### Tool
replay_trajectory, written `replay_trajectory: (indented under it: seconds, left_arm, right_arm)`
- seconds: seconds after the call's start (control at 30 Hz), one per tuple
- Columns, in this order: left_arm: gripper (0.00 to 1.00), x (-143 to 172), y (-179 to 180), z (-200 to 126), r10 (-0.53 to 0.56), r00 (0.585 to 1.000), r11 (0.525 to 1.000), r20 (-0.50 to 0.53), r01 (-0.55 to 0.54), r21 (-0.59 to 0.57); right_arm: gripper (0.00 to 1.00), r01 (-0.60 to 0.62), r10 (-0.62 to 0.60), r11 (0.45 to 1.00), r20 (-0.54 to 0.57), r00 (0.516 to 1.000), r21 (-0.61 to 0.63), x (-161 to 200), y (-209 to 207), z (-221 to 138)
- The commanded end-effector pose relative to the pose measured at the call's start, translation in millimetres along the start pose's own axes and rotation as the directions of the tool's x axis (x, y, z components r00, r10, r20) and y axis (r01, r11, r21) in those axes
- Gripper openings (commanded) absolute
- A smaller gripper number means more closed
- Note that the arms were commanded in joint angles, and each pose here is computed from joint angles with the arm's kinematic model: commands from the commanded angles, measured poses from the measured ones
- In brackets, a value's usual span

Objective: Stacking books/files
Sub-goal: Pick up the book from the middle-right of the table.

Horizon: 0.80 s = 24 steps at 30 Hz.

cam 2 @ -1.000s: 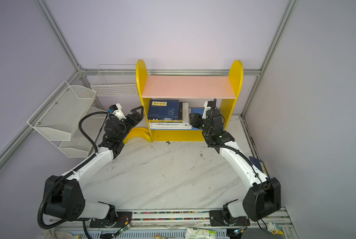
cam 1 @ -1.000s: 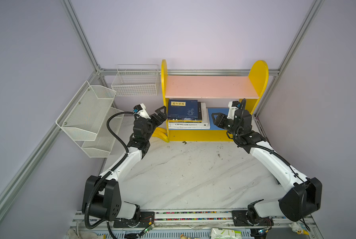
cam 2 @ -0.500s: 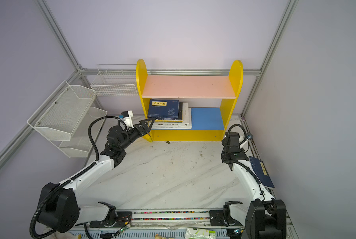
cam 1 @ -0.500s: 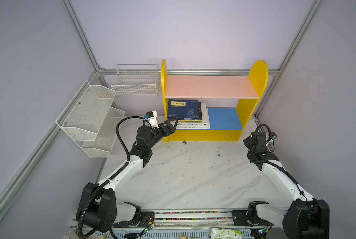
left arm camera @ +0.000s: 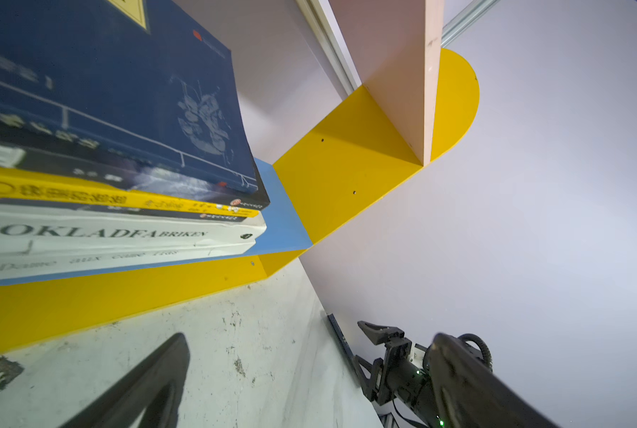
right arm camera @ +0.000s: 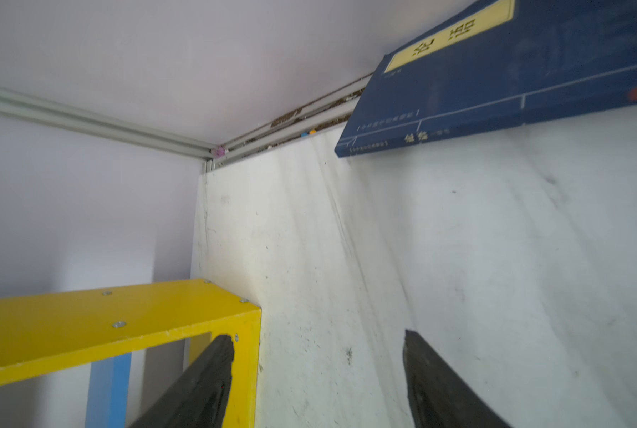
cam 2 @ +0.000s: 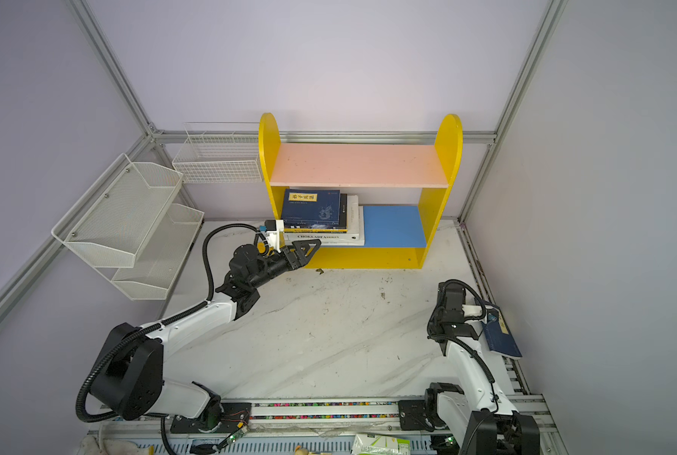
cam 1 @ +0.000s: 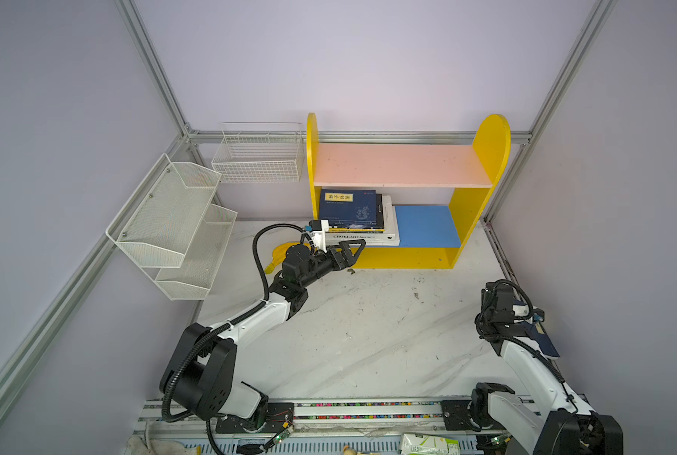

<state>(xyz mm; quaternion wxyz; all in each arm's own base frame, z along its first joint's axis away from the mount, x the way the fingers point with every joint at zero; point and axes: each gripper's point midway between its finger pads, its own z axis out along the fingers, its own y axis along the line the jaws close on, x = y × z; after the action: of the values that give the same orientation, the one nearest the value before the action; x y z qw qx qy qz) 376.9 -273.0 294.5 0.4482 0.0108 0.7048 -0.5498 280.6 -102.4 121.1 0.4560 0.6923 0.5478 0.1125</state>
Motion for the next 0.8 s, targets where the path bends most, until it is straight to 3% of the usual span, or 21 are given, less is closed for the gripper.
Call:
replay_trajectory:
  seconds: [0.0, 0.1, 0.3, 0.5, 0.77]
  left_arm:
    - [1.0, 3, -50, 10, 0.039, 0.999, 0.985, -0.028, -0.034, 0.171]
    - [1.0, 31, -77, 25, 0.073, 0.987, 0.962, -0.143, -0.032, 0.271]
    - [1.0, 101, -103, 49, 0.121, 0.935, 0.938, -0.334, 0.002, 0.346]
    - [1.0, 137, -116, 63, 0.126, 0.906, 0.931, -0.404, 0.033, 0.364]
    - [1.0, 145, -120, 73, 0.124, 0.898, 0.935, -0.421, 0.036, 0.354]
  right_arm:
    - [0.73, -0.139, 0.139, 0.99, 0.065, 0.988, -0.005, -17, -14, 4]
    - [0.73, -0.165, 0.164, 0.986, 0.084, 0.983, -0.001, -27, -23, 8]
    - [0.76, -0.195, 0.191, 0.98, 0.097, 0.977, 0.03, -42, -40, 23]
    - [0.77, -0.237, 0.233, 0.97, 0.081, 0.969, 0.05, -50, -56, 42]
    - [0.73, -0.305, 0.299, 0.952, 0.124, 0.946, 0.031, -60, -69, 50]
